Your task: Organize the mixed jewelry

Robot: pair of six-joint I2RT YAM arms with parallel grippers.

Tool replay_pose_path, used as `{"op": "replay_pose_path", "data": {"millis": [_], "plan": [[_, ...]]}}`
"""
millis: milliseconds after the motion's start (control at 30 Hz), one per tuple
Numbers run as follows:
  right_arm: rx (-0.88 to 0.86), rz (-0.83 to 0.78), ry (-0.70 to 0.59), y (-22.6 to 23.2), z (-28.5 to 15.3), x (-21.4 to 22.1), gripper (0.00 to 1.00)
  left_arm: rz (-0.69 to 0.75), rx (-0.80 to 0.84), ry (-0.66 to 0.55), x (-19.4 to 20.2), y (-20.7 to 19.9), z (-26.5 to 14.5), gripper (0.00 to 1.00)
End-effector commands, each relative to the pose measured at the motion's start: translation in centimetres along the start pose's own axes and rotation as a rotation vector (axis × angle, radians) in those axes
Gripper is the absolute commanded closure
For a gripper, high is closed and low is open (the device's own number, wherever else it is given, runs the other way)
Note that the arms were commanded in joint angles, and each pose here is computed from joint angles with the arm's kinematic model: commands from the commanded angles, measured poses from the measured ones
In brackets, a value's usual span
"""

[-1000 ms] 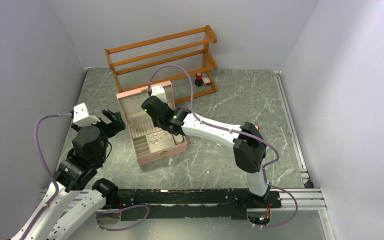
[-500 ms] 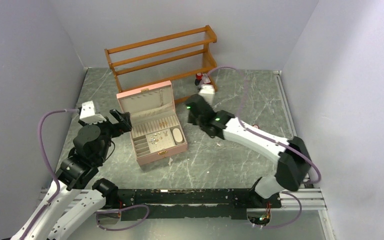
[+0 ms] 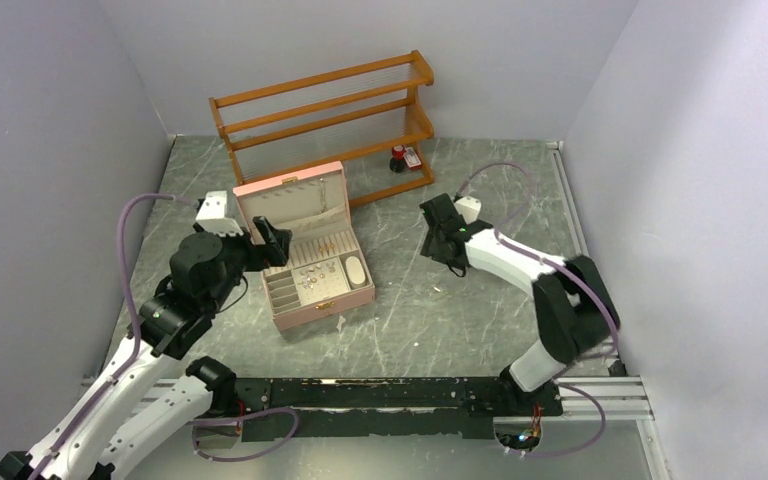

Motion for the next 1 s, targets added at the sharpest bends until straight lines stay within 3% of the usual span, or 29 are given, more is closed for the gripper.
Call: {"op": "replay_pose_path", "data": {"millis": [0,300,667,967], "plan": [[0.000,0.038,0.009,3.0,3.3,-2.1,0.41,-0.016,0.079,0.046,0.3,-1.0,0.8,0.04],[0.122,0.048,0.026,3.6,5.6,-2.2,0.43,-0.010,0.030,0.041,0.6,-0.4,0.8,0.05],[0.156,0.029,0.053,3.1,4.6,-0.5,0.47,-0.012,0.019,0.051,0.9,-0.4,1.4,0.06],[0.190,0.033,0.035,2.9,5.1,0.0,0.57,0.004,0.016,0.050,0.6,-0.4,1.1,0.07]]}}
Point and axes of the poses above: each gripper's point midway between its finger pads, its own z axis out along the fingers, its own y axis along the line the jaws close on, x = y × z, the point moved 10 cm from there along -z, back along the fingers, and after that the axes turned 10 degrees about -z, right-handed, at the moved point
